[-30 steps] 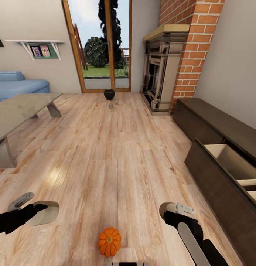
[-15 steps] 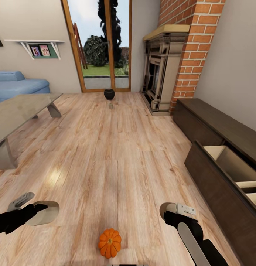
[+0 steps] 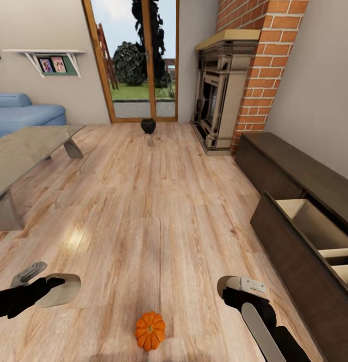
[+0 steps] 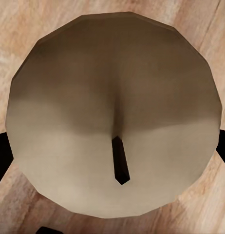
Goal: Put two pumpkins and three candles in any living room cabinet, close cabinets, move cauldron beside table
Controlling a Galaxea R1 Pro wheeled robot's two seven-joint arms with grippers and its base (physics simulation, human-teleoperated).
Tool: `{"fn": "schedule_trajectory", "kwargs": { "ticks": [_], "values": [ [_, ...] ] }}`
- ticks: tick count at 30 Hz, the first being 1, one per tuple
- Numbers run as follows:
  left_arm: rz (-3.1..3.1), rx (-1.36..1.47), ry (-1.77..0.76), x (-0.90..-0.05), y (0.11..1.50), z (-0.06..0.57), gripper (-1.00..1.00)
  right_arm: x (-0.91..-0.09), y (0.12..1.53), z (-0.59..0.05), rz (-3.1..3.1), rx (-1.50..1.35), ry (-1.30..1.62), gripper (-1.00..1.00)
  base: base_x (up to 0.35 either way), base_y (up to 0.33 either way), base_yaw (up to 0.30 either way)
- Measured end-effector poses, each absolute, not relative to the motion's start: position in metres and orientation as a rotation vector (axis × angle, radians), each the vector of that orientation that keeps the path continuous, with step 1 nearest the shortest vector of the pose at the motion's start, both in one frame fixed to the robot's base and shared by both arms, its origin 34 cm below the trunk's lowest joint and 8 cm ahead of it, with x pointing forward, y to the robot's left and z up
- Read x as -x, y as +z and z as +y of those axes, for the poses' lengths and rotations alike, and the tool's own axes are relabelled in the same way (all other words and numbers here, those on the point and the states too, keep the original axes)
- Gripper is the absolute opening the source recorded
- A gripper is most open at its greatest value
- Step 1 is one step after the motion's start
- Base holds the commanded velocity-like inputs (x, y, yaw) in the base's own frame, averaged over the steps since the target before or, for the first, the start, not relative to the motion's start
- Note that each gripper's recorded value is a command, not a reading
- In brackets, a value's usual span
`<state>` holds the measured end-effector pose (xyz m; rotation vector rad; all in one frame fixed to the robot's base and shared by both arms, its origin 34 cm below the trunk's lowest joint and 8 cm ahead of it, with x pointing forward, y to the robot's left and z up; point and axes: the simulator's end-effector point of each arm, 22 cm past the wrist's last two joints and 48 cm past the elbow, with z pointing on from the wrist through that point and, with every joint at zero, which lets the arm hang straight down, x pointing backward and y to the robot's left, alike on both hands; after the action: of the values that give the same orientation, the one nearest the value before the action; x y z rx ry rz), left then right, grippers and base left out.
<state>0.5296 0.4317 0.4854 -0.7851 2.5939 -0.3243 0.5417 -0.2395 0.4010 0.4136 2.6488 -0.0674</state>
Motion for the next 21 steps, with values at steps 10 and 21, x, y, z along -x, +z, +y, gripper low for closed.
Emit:
{"fn": "schedule_trajectory", "kwargs": {
  "ticks": [10, 21],
  "values": [
    [2.606, 0.790, -0.321, -0.534, 0.502, 0.432, -1.00, -0.546, 0.419, -0.239, 2.656, -0.415, -0.067, -1.00, 0.000, 0.000, 0.000],
    [2.606, 0.790, -0.322, -0.539, 0.526, 0.431, -1.00, -0.552, 0.443, -0.239, 2.655, -0.416, -0.067, -1.00, 0.000, 0.000, 0.000]
  ]
}}
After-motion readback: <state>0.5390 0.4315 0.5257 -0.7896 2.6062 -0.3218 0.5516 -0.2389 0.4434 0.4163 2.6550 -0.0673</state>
